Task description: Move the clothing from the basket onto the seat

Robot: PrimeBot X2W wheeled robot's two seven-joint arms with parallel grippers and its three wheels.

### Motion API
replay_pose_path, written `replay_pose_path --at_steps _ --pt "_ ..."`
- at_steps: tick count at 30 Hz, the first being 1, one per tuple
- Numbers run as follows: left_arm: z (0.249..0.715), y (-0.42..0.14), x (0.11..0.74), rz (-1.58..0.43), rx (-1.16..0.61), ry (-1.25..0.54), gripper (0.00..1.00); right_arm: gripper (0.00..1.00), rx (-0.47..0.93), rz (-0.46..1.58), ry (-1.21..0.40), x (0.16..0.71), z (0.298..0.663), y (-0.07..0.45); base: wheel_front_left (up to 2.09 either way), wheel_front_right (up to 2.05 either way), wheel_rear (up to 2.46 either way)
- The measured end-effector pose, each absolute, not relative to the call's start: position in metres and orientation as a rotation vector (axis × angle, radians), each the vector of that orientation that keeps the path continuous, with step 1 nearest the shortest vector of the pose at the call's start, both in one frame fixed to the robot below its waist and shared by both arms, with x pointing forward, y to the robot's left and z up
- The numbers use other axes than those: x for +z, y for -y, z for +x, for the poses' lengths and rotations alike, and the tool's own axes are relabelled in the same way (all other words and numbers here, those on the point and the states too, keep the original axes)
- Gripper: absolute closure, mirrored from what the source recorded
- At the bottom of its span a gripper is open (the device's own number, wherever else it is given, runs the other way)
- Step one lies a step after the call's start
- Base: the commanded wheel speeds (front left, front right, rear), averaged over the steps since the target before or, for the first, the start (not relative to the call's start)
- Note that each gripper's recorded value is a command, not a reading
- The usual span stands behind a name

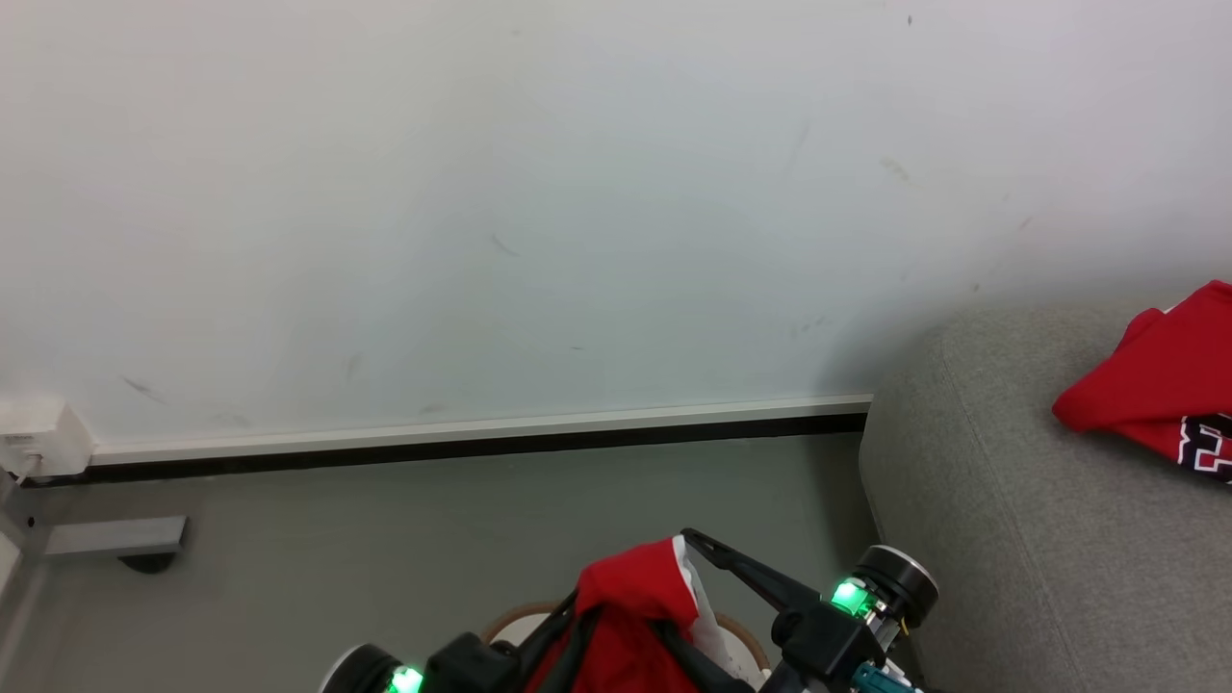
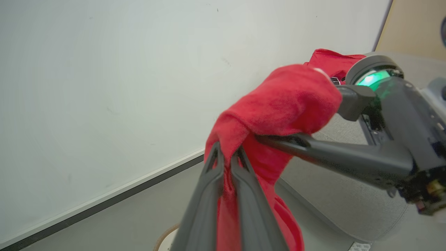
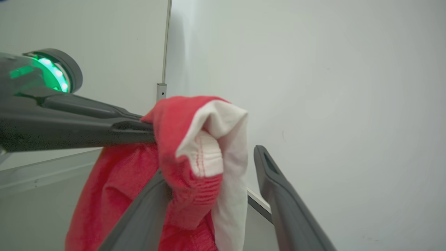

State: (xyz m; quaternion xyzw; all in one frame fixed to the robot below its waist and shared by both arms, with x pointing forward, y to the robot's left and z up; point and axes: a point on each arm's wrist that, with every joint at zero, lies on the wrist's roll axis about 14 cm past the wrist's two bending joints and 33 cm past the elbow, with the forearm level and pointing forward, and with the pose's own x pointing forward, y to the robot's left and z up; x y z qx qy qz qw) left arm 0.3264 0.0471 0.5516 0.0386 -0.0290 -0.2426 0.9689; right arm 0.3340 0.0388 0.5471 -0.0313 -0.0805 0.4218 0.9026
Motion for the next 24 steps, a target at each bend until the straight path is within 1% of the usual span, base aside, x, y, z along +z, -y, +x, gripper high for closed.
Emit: replay_pose_path --at_steps 5,18,19,20,21,22,24 --pt "0.323 -0.045 0.551 0.081 -0.509 0.055 1.00 0.00 0.896 -0.059 0.144 0.542 0.331 -0.042 0.00 0.00 0.00" --pt "0.312 -0.031 0.565 0.041 -0.571 0.079 1.00 0.00 0.947 -0.025 0.020 0.515 0.322 -0.046 0.00 0.00 0.00" --pt "0.312 -0.030 0.565 0.040 -0.572 0.080 1.00 0.25 0.948 -0.022 0.016 0.515 0.322 -0.047 0.00 0.00 0.00" --pt "0.312 -0.030 0.566 0.040 -0.572 0.081 1.00 0.53 0.948 -0.017 0.013 0.515 0.323 -0.047 0.00 0.00 0.00" --pt "0.312 -0.031 0.566 0.041 -0.572 0.079 1.00 0.68 0.948 -0.016 0.009 0.514 0.322 -0.047 0.00 0.00 0.00" --pt "0.312 -0.031 0.565 0.042 -0.572 0.078 1.00 1.00 0.950 -0.013 0.004 0.513 0.322 -0.047 0.00 0.00 0.00" --pt "0.313 -0.031 0.565 0.044 -0.573 0.077 1.00 1.00 0.952 0.007 -0.005 0.513 0.320 -0.048 0.00 0.00 0.00"
